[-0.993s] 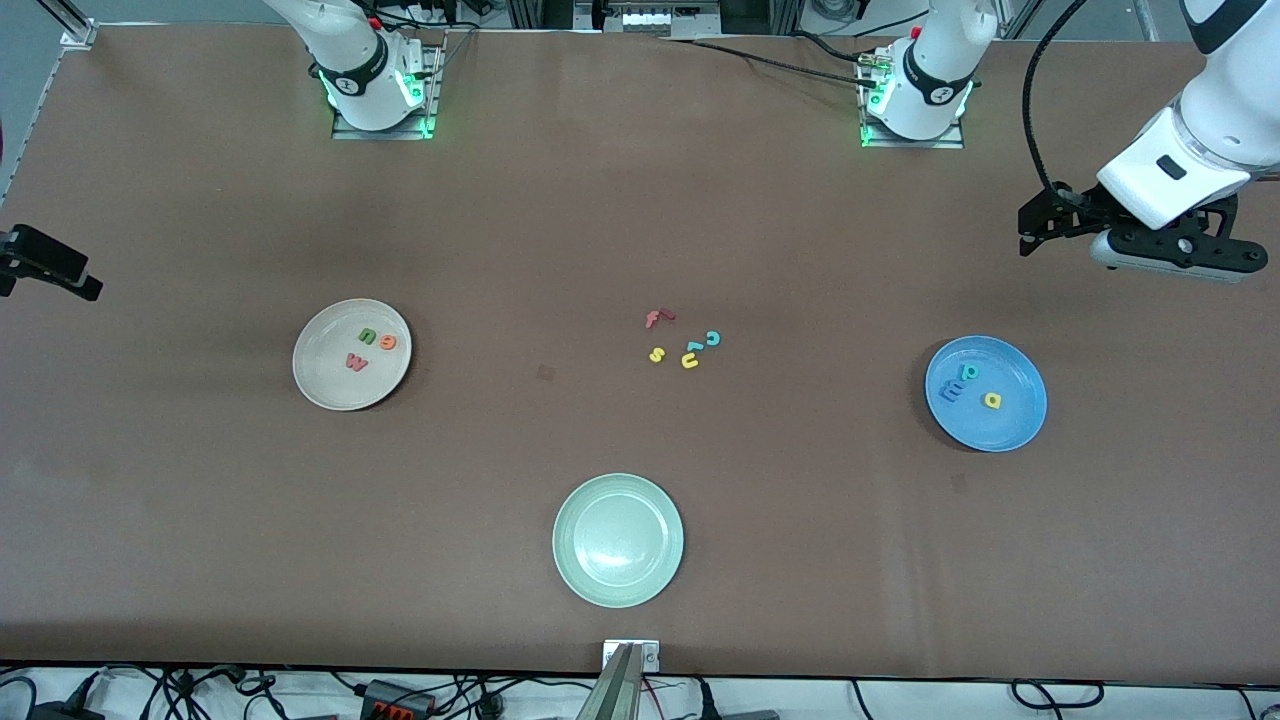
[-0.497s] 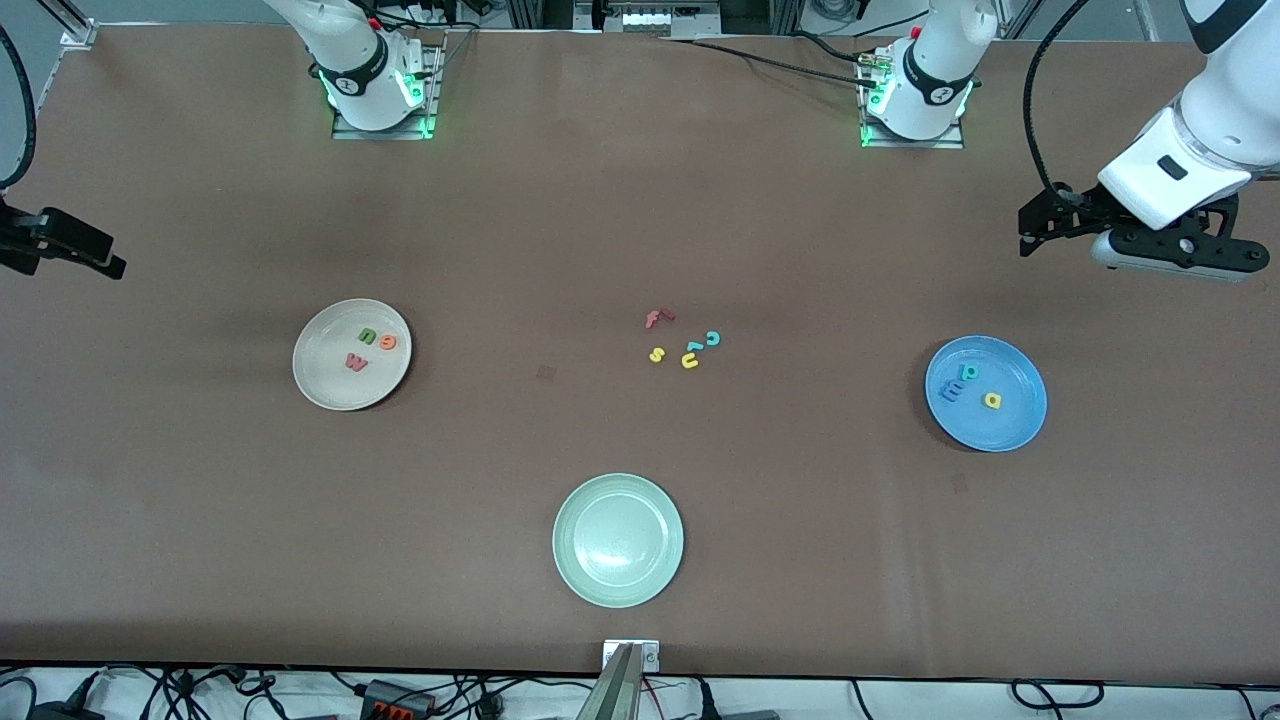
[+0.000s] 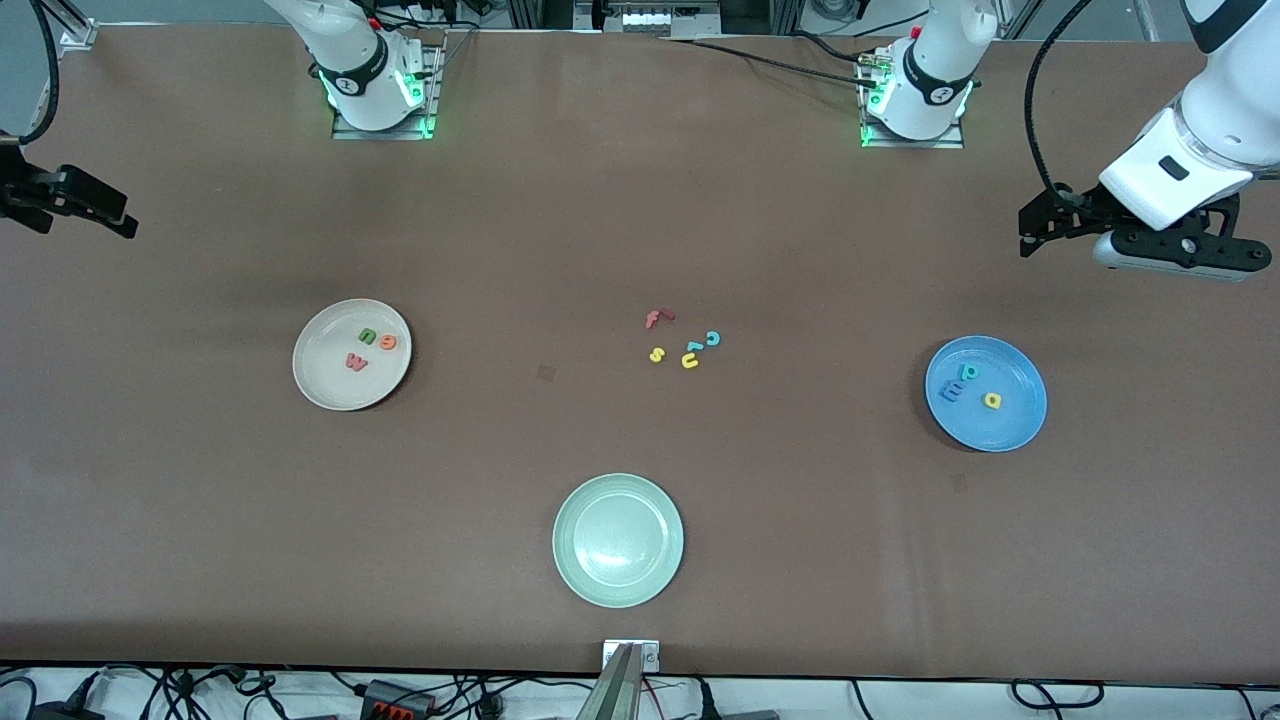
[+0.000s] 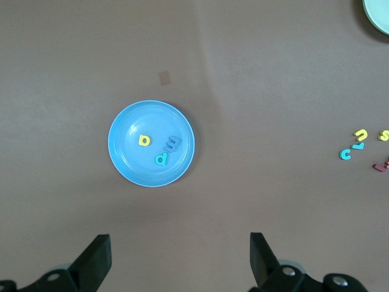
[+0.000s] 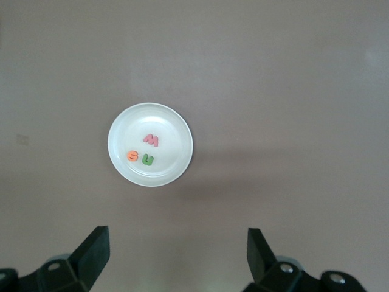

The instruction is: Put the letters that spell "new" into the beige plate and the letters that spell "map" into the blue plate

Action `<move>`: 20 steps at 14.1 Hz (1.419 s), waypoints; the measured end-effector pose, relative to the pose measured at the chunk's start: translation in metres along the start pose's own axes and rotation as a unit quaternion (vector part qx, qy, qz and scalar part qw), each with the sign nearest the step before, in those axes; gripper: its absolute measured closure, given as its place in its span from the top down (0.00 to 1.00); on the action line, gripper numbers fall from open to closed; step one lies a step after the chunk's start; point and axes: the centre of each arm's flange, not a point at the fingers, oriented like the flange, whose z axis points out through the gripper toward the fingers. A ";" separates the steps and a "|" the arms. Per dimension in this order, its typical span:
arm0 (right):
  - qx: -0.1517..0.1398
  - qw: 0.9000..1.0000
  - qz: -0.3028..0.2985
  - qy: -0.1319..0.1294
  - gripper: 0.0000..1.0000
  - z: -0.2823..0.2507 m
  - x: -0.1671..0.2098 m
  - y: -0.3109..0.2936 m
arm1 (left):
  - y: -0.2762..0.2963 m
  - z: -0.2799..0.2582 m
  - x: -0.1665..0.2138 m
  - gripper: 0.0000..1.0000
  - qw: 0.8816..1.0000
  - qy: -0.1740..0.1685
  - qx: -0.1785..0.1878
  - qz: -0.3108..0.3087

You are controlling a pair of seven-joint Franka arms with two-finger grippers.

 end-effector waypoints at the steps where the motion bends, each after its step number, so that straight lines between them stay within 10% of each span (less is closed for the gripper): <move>1: -0.001 1.000 -0.001 -0.001 1.00 0.001 -0.001 0.000 | 0.000 -0.001 0.000 1.00 1.000 0.001 0.000 -0.001; 20: -0.001 1.000 -0.005 0.002 1.00 -0.003 -0.003 -0.004 | 0.008 -0.012 0.020 1.00 1.000 0.000 -0.002 0.004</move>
